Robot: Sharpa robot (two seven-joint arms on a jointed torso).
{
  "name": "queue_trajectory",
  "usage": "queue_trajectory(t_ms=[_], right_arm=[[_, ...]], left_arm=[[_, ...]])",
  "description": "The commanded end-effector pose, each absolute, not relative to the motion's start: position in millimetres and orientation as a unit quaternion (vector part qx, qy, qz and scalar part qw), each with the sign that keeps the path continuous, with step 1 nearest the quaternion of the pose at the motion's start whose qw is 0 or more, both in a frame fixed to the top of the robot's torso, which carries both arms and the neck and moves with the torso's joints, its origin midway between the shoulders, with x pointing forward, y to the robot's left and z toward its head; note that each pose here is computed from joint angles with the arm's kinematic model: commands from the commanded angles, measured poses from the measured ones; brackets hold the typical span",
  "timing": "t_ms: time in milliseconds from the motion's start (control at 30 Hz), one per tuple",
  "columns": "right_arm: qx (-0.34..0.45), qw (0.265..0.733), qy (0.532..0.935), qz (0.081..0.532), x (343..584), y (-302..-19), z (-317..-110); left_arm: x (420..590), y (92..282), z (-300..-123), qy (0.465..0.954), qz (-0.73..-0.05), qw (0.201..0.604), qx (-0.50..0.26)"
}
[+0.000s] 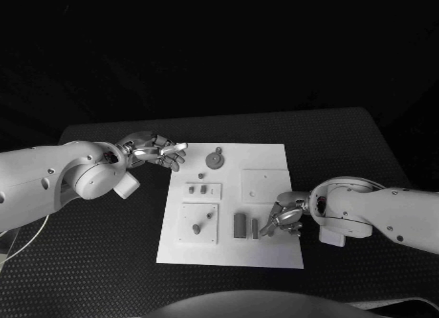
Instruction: Assemble the parts on the task board
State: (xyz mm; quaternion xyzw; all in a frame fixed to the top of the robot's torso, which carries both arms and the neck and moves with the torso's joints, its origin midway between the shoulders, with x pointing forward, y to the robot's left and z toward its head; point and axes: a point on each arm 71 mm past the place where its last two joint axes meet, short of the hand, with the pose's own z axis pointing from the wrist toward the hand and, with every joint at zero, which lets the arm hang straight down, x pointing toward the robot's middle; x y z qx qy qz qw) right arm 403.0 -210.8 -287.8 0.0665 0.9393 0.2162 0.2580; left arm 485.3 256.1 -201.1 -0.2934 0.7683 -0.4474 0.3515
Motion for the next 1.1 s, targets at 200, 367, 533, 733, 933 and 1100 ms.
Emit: queue_trajectory(t_ms=[200,367,533,733,933,1100], right_arm=[[0.077,0.285,0.907,0.302,425,-214,-262],[0.121,0.34,0.852,0.381,451,-222,-243],[0.178,0.386,0.799,0.426,487,-234,-226],[0.219,0.445,0.745,0.446,537,-249,-210],[0.268,0.479,0.697,0.461,577,-262,-199],[0.327,0.486,0.65,0.485,591,-268,-205]], left_arm=[[494.9,263.3,-198.5,0.754,-0.458,0.37,-0.289],[506.4,274.8,-195.9,0.735,-0.463,0.394,-0.299],[518.9,286.7,-194.5,0.72,-0.462,0.413,-0.312],[537.8,295.5,-192.1,0.702,-0.463,0.432,-0.326],[561.0,297.0,-187.5,0.68,-0.47,0.45,-0.338],[580.3,297.8,-178.8,0.642,-0.491,0.451,-0.379]])
